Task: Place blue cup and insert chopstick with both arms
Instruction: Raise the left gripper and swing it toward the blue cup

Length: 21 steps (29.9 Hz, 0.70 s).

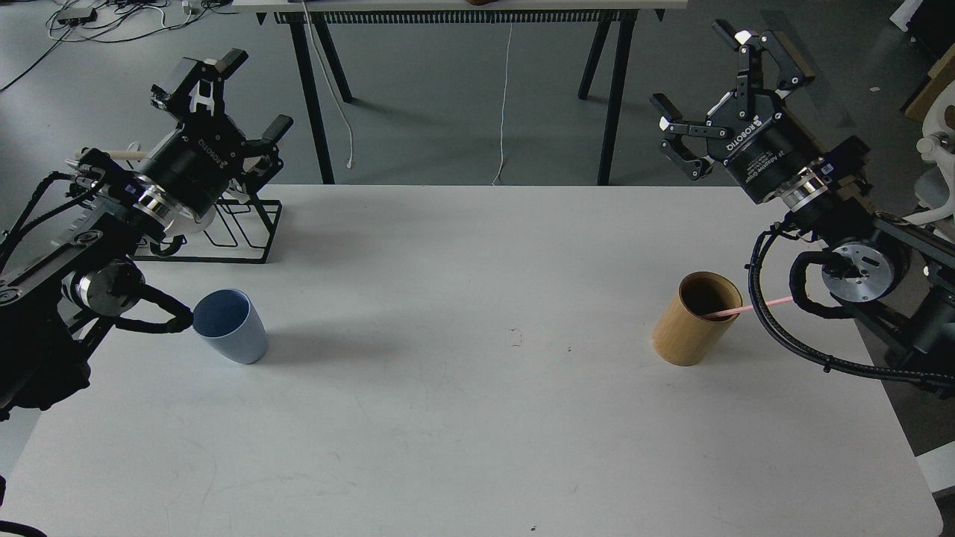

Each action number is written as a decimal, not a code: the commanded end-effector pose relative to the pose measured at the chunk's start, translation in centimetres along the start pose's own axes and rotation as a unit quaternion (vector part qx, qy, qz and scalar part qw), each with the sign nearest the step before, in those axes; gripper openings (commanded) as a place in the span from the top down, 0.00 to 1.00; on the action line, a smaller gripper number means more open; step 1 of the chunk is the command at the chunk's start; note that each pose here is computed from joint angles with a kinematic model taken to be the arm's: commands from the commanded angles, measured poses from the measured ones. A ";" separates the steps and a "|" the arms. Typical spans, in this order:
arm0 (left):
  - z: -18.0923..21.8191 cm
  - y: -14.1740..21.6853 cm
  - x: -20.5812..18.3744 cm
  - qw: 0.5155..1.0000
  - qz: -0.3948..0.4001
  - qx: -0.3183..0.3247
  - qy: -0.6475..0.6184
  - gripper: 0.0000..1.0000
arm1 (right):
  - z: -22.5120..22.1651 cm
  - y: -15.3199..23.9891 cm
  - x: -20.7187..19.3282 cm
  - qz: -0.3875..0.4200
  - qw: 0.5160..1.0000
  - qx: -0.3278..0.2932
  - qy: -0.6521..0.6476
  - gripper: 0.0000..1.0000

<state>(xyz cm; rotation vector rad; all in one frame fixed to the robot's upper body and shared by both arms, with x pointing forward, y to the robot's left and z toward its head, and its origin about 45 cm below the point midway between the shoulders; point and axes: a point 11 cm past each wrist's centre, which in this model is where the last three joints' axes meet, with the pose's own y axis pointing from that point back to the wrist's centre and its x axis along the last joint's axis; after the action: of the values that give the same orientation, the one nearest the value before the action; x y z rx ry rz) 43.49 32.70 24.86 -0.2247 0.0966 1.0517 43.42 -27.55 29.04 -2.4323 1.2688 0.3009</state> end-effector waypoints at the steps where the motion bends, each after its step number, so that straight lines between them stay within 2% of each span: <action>1: 0.0 0.4 0.1 1.000 0.001 0.000 0.002 0.00 | 0.1 0.0 -0.1 -0.001 1.000 -0.001 -0.001 0.01; 8: 1.8 0.7 1.3 1.000 0.011 -0.010 -0.010 0.00 | 0.3 0.0 -0.1 -0.001 1.000 -0.002 -0.002 0.01; 12: 1.3 1.3 2.8 0.999 0.039 -0.006 -0.010 0.00 | 0.3 0.0 -0.2 -0.001 1.000 -0.002 -0.002 0.01; 17: 0.3 -1.3 -0.3 0.999 0.013 -0.029 0.029 0.00 | 0.1 -0.2 -0.8 -0.010 1.000 0.002 -0.006 0.01; 21: 3.9 -3.3 -2.1 0.998 -0.031 -0.059 0.011 0.00 | -0.3 0.0 -0.4 -0.006 1.000 0.002 -0.001 0.01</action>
<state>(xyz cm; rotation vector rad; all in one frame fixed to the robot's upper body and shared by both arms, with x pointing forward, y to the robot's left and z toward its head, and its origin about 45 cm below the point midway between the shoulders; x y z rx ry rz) 44.70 31.51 26.47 -0.3193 0.1019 1.0549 43.14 -26.99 29.30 -2.4361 1.2433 0.3054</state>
